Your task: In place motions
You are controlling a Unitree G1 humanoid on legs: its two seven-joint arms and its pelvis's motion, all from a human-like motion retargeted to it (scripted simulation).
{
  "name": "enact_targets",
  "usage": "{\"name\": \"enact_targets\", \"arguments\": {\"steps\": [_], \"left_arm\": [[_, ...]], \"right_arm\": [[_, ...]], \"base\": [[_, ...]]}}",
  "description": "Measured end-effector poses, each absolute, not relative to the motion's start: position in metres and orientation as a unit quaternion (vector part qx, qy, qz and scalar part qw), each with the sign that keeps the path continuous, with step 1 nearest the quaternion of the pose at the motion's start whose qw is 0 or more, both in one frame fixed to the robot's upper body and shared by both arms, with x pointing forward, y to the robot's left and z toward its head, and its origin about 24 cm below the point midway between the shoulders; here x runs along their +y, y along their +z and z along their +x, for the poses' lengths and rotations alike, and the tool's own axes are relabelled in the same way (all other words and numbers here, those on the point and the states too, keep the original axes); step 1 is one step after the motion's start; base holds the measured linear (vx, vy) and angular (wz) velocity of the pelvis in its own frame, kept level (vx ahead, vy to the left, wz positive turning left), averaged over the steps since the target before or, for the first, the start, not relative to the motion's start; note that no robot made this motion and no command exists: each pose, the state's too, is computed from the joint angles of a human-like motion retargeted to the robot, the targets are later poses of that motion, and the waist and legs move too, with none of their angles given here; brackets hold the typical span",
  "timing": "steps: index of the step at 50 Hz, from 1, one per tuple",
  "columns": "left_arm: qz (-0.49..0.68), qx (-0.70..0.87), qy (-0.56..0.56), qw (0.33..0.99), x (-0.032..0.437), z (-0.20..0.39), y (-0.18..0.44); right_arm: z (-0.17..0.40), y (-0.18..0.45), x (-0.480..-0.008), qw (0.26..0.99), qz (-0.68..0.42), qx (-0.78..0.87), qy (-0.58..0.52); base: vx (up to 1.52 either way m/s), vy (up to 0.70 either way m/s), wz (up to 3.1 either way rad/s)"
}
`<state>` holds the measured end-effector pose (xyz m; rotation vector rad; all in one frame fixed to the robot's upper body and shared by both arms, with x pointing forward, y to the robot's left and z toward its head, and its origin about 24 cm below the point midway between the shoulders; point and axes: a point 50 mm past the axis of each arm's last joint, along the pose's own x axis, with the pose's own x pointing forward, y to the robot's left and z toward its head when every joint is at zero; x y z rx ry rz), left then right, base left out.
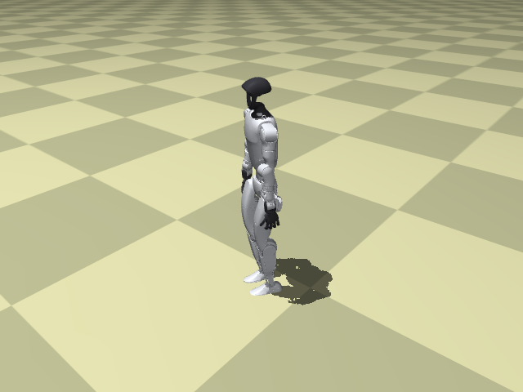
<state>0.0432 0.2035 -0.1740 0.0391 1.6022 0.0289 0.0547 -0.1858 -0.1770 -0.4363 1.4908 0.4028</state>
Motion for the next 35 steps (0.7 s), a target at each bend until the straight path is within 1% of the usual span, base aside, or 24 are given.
{"name": "enact_targets", "arguments": {"steps": [3, 7, 13, 22, 25, 27, 30, 32, 35], "left_arm": [[0.051, 0.708, -0.017, 0.705, 0.207, 0.056, -0.172], [0.075, 0.699, -0.041, 0.71, 0.213, 0.069, -0.169], [0.121, 0.709, -0.058, 0.692, 0.225, 0.065, -0.167], [0.081, 0.732, -0.032, 0.676, 0.219, 0.036, -0.171], [0.068, 0.741, -0.026, 0.668, 0.215, 0.024, -0.173], [0.062, 0.744, -0.022, 0.665, 0.216, 0.021, -0.173], [0.075, 0.732, -0.022, 0.676, 0.222, 0.033, -0.172], [0.091, 0.721, -0.03, 0.686, 0.228, 0.045, -0.17], [0.109, 0.712, -0.03, 0.693, 0.233, 0.062, -0.167]], "right_arm": [[0.049, -0.177, -0.191, 0.682, -0.193, 0.684, 0.172], [0.05, -0.177, -0.192, 0.684, -0.196, 0.683, 0.167], [0.052, -0.176, -0.196, 0.679, -0.181, 0.689, 0.175], [0.093, -0.168, -0.203, 0.701, -0.203, 0.662, 0.174], [0.104, -0.166, -0.202, 0.71, -0.204, 0.651, 0.176], [0.109, -0.165, -0.198, 0.716, -0.204, 0.644, 0.177], [0.116, -0.164, -0.194, 0.734, -0.191, 0.633, 0.154], [0.11, -0.165, -0.197, 0.735, -0.178, 0.64, 0.132], [0.087, -0.17, -0.203, 0.717, -0.155, 0.672, 0.1]], "base": [[-0.16, 0.05, -1.18], [-0.31, 0.04, -1.43], [-0.31, -0.04, -3.57], [-0.39, -0.12, -4.6], [-0.25, -0.17, -3.19], [-0.28, -0.15, -2.51], [-0.3, -0.1, -1.46], [-0.12, -0.08, -0.35], [-0.02, -0.11, 0.4]]}}
